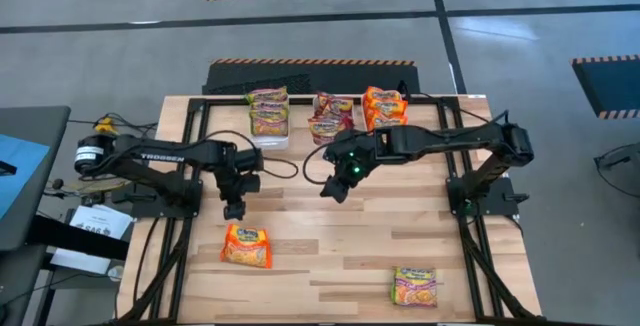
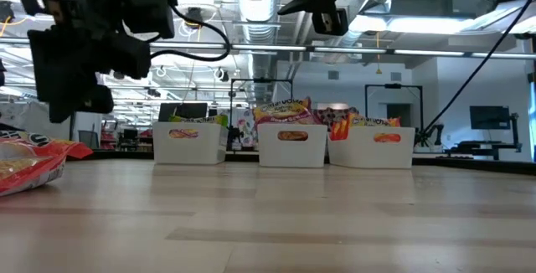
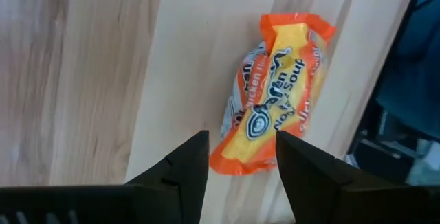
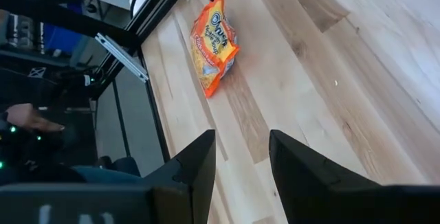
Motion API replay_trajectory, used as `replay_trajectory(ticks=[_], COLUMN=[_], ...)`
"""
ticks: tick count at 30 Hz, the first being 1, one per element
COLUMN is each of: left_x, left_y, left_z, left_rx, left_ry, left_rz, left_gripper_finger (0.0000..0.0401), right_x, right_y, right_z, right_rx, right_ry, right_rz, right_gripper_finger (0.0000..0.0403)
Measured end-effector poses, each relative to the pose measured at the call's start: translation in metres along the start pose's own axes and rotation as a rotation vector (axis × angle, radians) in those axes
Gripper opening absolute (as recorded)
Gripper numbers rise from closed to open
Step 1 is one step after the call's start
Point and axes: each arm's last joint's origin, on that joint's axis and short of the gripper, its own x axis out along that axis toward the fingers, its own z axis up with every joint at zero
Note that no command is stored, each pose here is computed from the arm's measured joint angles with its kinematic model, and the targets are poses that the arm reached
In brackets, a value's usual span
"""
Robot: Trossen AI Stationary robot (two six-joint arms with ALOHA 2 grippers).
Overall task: Sort Maruchan noodles
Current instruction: Put the orange noodle pack into the right white bin
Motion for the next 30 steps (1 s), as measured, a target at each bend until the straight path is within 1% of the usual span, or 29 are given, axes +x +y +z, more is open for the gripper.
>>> replay_trajectory(ticks=[3, 8, 10, 13, 18, 21, 25, 30], left_x=[0.007, 0.018, 0.021, 0.024, 0.026, 0.026, 0.026, 0.03], left_y=[-0.004, -0.015, -0.02, -0.024, -0.029, -0.029, -0.029, -0.03], left_z=[-0.003, -0.006, -0.007, -0.007, -0.007, -0.007, -0.006, -0.004], left_rx=[0.039, 0.15, 0.186, 0.194, 0.191, 0.18, 0.2, 0.214], left_ry=[0.011, -0.001, -0.013, -0.031, -0.03, -0.029, -0.038, -0.015], left_rz=[0.019, 0.106, 0.122, 0.171, 0.11, 0.109, 0.104, 0.063], left_gripper_finger=[0.0154, 0.0154, 0.0154, 0.0154, 0.0154, 0.0154, 0.0154, 0.0154], right_x=[0.001, 0.001, 0.001, 0.001, 0.001, 0.001, 0.001, 0.001], right_y=[0.002, 0.003, 0.003, 0.002, 0.002, 0.002, 0.002, 0.002], right_z=[-0.002, -0.003, -0.002, -0.002, -0.002, -0.002, -0.002, -0.002], right_rx=[0.0, 0.0, 0.01, 0.016, 0.017, 0.017, 0.017, 0.017], right_ry=[-0.002, -0.002, -0.003, -0.016, -0.016, -0.016, -0.016, -0.016], right_rz=[-0.004, -0.006, -0.006, -0.019, -0.02, -0.02, -0.021, -0.02], right_gripper_finger=[0.0163, 0.0163, 0.0163, 0.0163, 0.0163, 0.0163, 0.0163, 0.0163])
